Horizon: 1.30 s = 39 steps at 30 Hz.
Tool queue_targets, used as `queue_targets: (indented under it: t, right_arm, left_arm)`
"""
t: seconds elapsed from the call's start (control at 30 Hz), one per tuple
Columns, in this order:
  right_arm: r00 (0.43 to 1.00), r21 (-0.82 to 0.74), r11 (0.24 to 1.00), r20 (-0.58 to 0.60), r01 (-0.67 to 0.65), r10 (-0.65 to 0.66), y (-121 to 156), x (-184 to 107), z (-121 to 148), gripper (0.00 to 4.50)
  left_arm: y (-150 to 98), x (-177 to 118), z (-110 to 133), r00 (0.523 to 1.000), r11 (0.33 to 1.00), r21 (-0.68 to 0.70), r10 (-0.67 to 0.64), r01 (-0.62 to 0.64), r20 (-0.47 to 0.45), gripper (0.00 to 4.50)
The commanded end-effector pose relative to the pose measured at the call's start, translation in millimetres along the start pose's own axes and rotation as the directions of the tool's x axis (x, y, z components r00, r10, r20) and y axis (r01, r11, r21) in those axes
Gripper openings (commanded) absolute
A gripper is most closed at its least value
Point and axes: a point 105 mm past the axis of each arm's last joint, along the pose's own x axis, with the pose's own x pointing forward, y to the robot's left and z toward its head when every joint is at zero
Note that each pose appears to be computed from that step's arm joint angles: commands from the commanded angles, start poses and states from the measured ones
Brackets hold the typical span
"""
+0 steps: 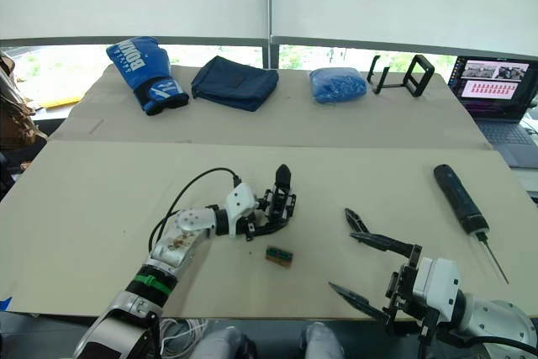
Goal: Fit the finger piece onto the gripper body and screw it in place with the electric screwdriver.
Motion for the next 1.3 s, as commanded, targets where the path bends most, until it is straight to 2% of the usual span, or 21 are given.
queue_targets:
  t: [0.03, 0.3, 0.53, 0.67, 0.83, 0.87, 0.93, 0.97, 1.1, 1.23, 1.3]
  right_arm:
    - [0.999, -0.047, 0.999, 0.032, 0.009, -0.008, -1.9, 0.7, 8.9, 4.5]
    - [1.0, -0.05, 0.999, 0.027, 0.015, -0.014, -2.2, -0.8, 8.8, 4.5]
    - [0.999, -0.049, 0.999, 0.031, 0.011, -0.01, -2.6, 0.6, 8.5, 4.5]
    - [0.999, -0.04, 0.999, 0.035, 0.004, -0.003, -1.7, 1.8, 7.6, 4.5]
    - [0.999, -0.038, 0.999, 0.036, -0.001, 0.002, -2.1, 2.4, 7.5, 4.5]
    - [0.999, -0.038, 0.999, 0.035, -0.001, 0.003, -2.3, 2.2, 7.6, 4.5]
    - [0.999, -0.039, 0.999, 0.033, -0.001, 0.002, -2.9, 1.3, 7.8, 4.5]
    - [1.0, -0.039, 0.999, 0.031, -0.001, 0.002, -3.2, 0.7, 7.9, 4.5]
    - [0.999, -0.04, 0.999, 0.02, 0.033, -0.032, -6.2, -5.6, 9.9, 4.5]
    - [0.994, -0.018, 0.994, -0.015, 0.109, -0.109, -6.1, -22.9, 9.8, 4.5]
    - [0.986, 0.014, 0.988, -0.064, 0.153, -0.152, -2.9, -34.8, 4.2, 4.5]
  left_arm:
    - [1.5, 2.8, 14.1, 0.999, 0.999, 0.038, -0.02, 0.019, 0.049, 2.3]
    - [-10.7, 4.9, 7.4, 0.998, 0.999, 0.013, -0.052, 0.052, 0.041, 2.3]
    - [-14.4, 3.4, 12.2, 0.997, 0.999, -0.016, -0.034, 0.035, 0.07, 2.3]
    - [-19.1, -3.5, -0.2, 0.999, 0.998, -0.039, -0.04, 0.041, 0.032, 2.3]
    - [-20.4, -3.9, -4.1, 0.999, 0.998, -0.049, -0.034, 0.035, 0.014, 2.3]
    - [-19.7, -4.7, -4.2, 1.0, 0.998, -0.053, -0.025, 0.026, 0.016, 3.36]
    - [-18.3, -6.5, -5.2, 1.0, 0.998, -0.056, -0.016, 0.017, 0.012, 4.19]
    - [-16.8, -7.9, -5.8, 1.0, 0.998, -0.054, -0.01, 0.01, 0.009, 4.47]
    - [-6.9, -24.6, -8.4, 1.0, 0.997, -0.079, 0.021, -0.02, 0.011, 4.47]
    - [1.7, -60.4, -17.1, 0.999, 0.996, -0.084, 0.036, -0.036, -0.001, 4.47]
    - [6.9, -82.3, -16.8, 0.998, 0.997, -0.062, 0.049, -0.047, 0.028, 4.47]
